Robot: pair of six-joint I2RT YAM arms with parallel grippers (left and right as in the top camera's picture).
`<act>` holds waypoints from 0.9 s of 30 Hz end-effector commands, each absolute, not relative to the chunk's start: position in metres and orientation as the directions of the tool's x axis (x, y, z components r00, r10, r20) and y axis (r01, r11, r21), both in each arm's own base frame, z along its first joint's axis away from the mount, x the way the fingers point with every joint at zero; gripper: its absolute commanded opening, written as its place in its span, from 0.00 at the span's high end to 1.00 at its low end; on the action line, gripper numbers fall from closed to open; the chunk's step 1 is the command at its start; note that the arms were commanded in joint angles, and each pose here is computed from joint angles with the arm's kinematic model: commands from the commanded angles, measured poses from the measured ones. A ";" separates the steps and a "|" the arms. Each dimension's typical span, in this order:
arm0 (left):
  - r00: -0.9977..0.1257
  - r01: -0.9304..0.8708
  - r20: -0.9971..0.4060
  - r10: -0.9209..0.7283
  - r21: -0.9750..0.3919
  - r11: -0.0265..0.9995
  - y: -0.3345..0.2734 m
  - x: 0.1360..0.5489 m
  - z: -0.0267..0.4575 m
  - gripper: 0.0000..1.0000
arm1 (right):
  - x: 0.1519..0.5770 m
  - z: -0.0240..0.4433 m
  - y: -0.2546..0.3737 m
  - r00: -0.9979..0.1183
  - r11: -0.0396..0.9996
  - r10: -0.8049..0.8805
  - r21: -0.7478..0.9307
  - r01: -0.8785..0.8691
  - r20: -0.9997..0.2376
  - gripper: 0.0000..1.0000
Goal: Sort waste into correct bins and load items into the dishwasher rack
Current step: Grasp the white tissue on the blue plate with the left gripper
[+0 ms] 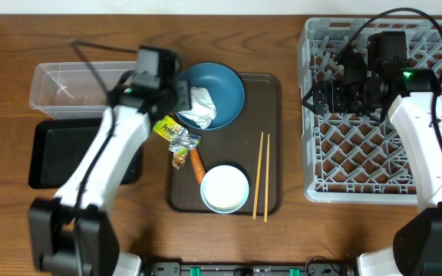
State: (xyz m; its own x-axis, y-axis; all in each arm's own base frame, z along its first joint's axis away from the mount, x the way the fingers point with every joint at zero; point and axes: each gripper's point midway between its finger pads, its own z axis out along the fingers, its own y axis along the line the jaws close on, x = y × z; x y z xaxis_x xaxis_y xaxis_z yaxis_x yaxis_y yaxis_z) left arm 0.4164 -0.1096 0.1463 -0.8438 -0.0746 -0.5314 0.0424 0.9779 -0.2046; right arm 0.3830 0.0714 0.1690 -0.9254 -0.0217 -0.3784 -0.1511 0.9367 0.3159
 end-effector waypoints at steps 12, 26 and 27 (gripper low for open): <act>-0.893 0.013 -0.444 -0.068 -0.177 0.984 -0.126 0.443 0.071 0.47 | 0.384 0.181 0.071 -0.911 0.938 -0.036 0.301 -0.172 -0.411 0.01; -0.933 0.009 -0.356 -0.047 -0.154 0.988 -0.130 0.438 0.020 0.51 | 0.384 0.181 0.071 -0.911 0.938 -0.036 0.301 -0.172 -0.410 0.01; -0.934 0.009 -0.355 -0.047 -0.154 0.988 -0.130 0.438 0.020 0.59 | 0.384 0.181 0.071 -0.911 0.938 -0.036 0.301 -0.172 -0.410 0.01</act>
State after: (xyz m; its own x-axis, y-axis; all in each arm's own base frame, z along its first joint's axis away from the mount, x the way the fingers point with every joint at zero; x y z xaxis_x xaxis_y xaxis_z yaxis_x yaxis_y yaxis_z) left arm 0.4344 -0.1309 0.0206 -0.9352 -0.0492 -0.3506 0.0098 0.9863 -0.1647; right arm 0.3822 0.0707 0.1684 -0.9269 -0.0221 -0.3746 -0.1487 0.9382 0.3126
